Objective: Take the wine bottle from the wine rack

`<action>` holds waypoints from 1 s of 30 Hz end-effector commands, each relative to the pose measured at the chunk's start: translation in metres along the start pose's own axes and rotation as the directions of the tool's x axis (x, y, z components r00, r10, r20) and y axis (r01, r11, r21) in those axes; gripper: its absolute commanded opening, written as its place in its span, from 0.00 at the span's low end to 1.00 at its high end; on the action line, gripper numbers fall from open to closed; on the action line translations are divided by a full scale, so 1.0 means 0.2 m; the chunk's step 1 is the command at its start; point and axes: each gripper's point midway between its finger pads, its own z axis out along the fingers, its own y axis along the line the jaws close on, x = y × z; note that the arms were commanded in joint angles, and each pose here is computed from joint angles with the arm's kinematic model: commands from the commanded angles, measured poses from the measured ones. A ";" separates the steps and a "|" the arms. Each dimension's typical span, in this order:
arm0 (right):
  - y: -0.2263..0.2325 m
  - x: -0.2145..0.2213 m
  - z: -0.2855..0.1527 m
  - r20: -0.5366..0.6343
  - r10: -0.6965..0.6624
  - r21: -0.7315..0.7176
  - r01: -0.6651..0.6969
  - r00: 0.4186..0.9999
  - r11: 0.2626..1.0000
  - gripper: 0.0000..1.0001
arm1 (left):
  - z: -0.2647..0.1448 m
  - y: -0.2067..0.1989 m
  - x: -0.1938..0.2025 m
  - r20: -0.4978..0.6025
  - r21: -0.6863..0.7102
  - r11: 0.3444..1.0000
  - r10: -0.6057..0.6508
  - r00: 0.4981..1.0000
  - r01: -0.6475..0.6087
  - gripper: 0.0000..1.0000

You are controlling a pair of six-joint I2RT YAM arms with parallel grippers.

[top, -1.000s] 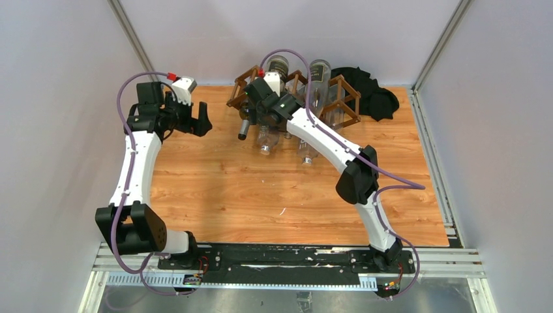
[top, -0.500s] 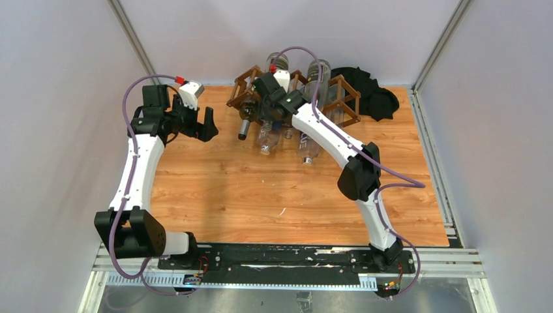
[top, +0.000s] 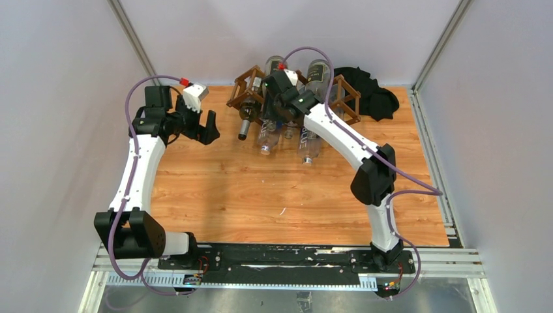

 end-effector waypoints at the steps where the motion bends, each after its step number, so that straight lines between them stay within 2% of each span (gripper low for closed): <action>1: 0.18 -0.26 -0.33 0.126 0.050 -0.215 -0.022 0.991 0.976 0.00 | -0.03 -0.05 -0.01 0.009 0.027 0.999 0.043 0.999 -0.044 1.00; 6: 0.21 -0.29 -0.44 0.111 0.109 -0.329 -0.066 0.988 0.942 0.00 | -0.03 -0.07 -0.02 0.016 0.042 0.997 0.057 0.998 -0.058 1.00; 16: 0.24 -0.30 -0.68 0.094 0.080 -0.450 -0.029 0.992 0.892 0.00 | -0.03 -0.12 -0.06 0.045 0.081 0.986 0.144 0.989 -0.147 1.00; 22: 0.20 -0.30 -0.80 0.091 0.095 -0.481 -0.040 0.991 0.876 0.00 | 0.01 -0.21 -0.11 0.065 0.136 0.958 0.244 0.968 -0.251 1.00; 30: 0.27 -0.31 -0.93 0.037 0.105 -0.606 -0.061 0.994 0.793 0.00 | -0.02 -0.30 -0.21 0.144 0.172 0.915 0.344 0.928 -0.366 1.00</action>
